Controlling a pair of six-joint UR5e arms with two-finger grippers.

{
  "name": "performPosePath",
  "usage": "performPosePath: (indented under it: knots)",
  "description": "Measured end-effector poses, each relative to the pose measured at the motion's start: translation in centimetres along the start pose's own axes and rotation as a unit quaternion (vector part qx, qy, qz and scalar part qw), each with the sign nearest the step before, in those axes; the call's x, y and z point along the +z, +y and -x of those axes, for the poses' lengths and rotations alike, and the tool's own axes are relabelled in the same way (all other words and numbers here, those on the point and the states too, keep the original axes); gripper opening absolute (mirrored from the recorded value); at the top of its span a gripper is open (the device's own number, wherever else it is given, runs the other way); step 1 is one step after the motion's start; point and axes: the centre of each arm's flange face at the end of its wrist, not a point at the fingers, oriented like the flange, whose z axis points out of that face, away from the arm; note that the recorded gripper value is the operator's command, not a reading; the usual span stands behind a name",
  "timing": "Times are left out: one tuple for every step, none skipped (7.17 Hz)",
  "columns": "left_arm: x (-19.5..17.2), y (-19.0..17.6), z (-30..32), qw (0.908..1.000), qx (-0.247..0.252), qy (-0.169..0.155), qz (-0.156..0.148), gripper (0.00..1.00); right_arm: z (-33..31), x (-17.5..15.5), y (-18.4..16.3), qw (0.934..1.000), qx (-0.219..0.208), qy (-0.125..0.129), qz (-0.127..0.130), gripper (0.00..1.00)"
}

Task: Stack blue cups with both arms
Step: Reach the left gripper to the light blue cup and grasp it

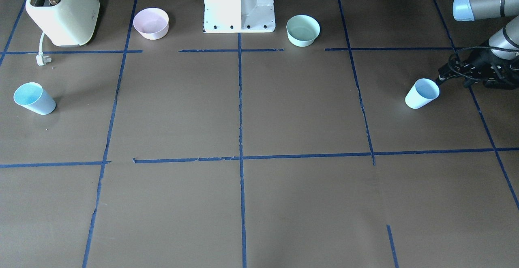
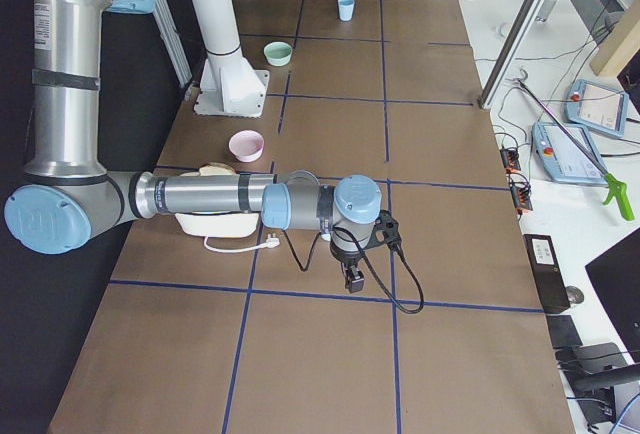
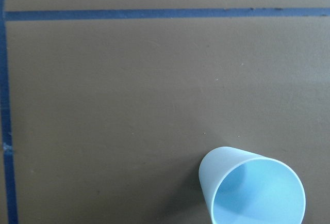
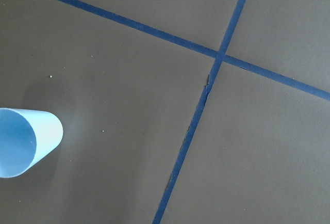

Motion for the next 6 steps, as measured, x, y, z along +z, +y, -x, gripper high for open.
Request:
performPosePath:
  knots:
    - [1.1,0.0,-1.1,1.0000,0.003,-0.009,0.003,0.98,0.0,0.0,0.0,1.0000,-0.001,0.000,-0.002,1.00]
    - [2.3,-0.1,-2.0,0.9998,0.006,-0.017,0.007,0.83,0.0,0.1,0.0,1.0000,-0.002,-0.001,-0.002,1.00]
    - [3.4,-0.7,-2.5,0.9997,0.007,-0.022,0.010,0.43,0.1,0.1,-0.1,1.0000,-0.003,-0.001,-0.001,1.00]
    - [4.0,-1.2,-2.7,0.9996,0.007,-0.025,0.011,0.13,0.1,0.2,-0.1,1.0000,-0.002,-0.001,-0.001,1.00]
    - [4.2,-1.4,-2.8,0.9996,0.007,-0.026,0.012,0.02,0.1,0.2,-0.1,1.0000,-0.003,-0.001,-0.001,1.00]
    - [4.4,-1.4,-2.9,0.9995,0.007,-0.027,0.013,0.00,0.1,0.2,-0.1,1.0000,-0.003,-0.001,-0.001,1.00]
